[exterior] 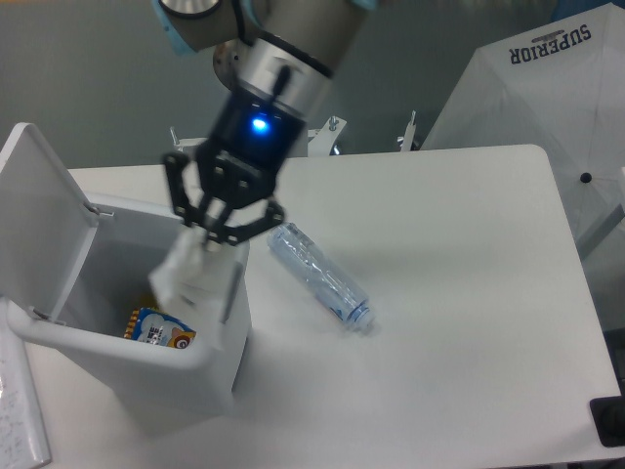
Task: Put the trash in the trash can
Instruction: 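Lift the bag and carry it over the open trash bin, then open the gripper to drop the bag into the bin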
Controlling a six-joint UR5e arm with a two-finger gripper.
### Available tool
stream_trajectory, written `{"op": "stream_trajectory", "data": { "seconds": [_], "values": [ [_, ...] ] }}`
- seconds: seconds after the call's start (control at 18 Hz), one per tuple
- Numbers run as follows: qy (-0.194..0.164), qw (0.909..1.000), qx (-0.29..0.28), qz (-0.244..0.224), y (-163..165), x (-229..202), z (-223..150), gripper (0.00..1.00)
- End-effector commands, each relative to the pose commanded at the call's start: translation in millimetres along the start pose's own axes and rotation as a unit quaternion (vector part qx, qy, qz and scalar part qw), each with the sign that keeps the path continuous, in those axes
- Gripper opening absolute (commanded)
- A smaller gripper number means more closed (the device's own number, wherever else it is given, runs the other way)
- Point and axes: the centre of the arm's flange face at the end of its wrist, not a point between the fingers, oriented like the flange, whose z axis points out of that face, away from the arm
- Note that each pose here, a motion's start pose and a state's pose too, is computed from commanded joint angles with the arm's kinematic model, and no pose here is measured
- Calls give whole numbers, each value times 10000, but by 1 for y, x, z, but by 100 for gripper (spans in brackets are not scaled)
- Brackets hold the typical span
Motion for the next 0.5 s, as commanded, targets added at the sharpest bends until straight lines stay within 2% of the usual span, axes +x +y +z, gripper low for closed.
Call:
{"op": "stream_trajectory", "data": {
  "seconds": [0.11,0.17,0.22,0.28,0.33,0.39,0.5],
  "values": [
    [96,9999,-51,37,5,9,7,38],
    [96,9999,-51,53,5,9,7,52],
    [96,9999,-51,53,5,9,7,56],
    [94,9999,-46,66,5,9,7,66],
    [98,9999,-43,83,5,10,7,87],
    [98,9999,-43,99,5,11,7,100],
    [108,9999,-56,92,8,14,6,100]
  ]
}}
